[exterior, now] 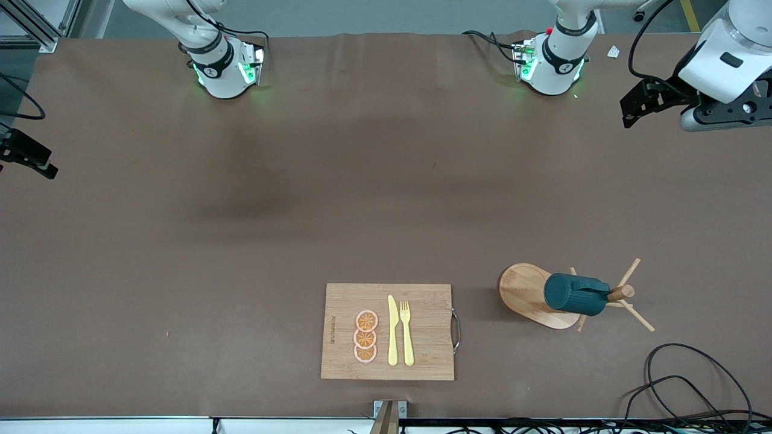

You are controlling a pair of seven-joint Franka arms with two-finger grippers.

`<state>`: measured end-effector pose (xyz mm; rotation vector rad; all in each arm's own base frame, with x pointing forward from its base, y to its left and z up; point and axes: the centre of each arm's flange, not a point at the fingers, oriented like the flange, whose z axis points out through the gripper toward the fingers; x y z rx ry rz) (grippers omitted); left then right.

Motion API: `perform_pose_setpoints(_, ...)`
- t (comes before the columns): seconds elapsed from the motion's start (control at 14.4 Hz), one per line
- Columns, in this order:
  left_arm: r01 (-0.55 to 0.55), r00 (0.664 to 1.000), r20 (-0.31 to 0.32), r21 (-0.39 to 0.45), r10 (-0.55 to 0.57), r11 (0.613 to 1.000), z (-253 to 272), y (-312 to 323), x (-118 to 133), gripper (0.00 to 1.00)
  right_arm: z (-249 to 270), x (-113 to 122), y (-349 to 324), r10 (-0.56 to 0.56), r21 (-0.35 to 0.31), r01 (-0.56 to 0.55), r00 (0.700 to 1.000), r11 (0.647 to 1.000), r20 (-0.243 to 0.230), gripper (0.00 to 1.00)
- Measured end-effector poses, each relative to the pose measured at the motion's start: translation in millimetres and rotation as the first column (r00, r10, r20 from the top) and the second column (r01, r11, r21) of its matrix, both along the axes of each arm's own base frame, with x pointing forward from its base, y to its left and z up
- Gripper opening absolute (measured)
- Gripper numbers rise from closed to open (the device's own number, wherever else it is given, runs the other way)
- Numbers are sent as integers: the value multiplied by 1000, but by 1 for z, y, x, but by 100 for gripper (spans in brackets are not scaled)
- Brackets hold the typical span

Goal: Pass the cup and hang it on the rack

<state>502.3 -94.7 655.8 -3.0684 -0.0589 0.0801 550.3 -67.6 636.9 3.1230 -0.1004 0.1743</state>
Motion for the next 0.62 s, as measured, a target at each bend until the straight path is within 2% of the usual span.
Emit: perform_pose_setpoints(0.62,-33,999,5,-4,33,999,0,19,6,100,0,0,0,0,0,0,1000,1000,0,100)
